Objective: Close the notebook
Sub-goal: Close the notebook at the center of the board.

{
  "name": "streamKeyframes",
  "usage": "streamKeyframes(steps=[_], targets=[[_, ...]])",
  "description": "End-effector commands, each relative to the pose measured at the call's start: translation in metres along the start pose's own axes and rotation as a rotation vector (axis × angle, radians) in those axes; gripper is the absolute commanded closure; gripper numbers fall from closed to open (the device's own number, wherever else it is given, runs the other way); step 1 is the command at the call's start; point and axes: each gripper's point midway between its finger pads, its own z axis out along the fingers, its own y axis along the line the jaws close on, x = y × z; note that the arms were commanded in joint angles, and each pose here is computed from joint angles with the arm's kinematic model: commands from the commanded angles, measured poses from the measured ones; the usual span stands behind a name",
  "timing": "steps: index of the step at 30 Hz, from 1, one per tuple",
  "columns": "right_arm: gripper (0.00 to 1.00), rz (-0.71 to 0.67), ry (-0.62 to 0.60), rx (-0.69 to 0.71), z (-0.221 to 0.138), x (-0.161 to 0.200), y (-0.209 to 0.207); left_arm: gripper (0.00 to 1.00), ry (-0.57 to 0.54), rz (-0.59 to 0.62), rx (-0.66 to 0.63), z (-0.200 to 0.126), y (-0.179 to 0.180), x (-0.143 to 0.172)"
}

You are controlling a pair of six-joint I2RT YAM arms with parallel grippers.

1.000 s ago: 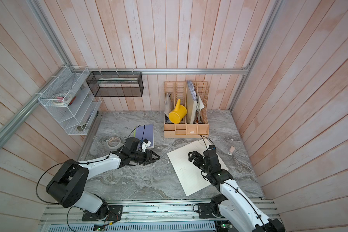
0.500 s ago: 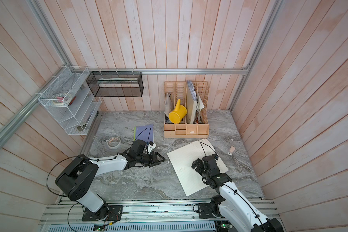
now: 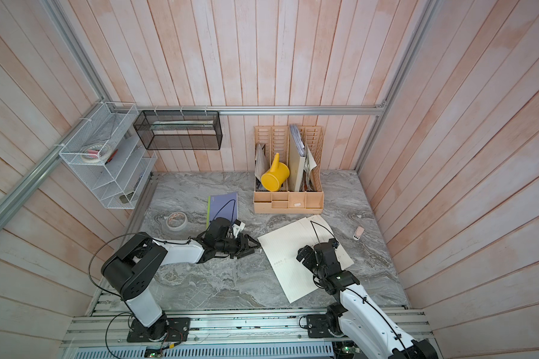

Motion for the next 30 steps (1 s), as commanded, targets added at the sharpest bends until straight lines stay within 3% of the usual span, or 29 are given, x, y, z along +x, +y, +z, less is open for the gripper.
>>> streamKeyframes(steps=[1,19,30], targets=[[0.02,0.015,0.101,0.043,0.008,0.026,-0.02,0.47,-0.018,-0.008,-0.007,0.006,0.001,-0.007],[0.02,-0.016,0.137,-0.001,0.015,0.036,-0.006,0.47,-0.023,-0.142,-0.025,0.012,0.024,0.0],[0.02,-0.027,0.138,-0.011,0.014,0.034,-0.002,0.56,-0.106,-0.21,-0.019,0.024,0.043,-0.01]])
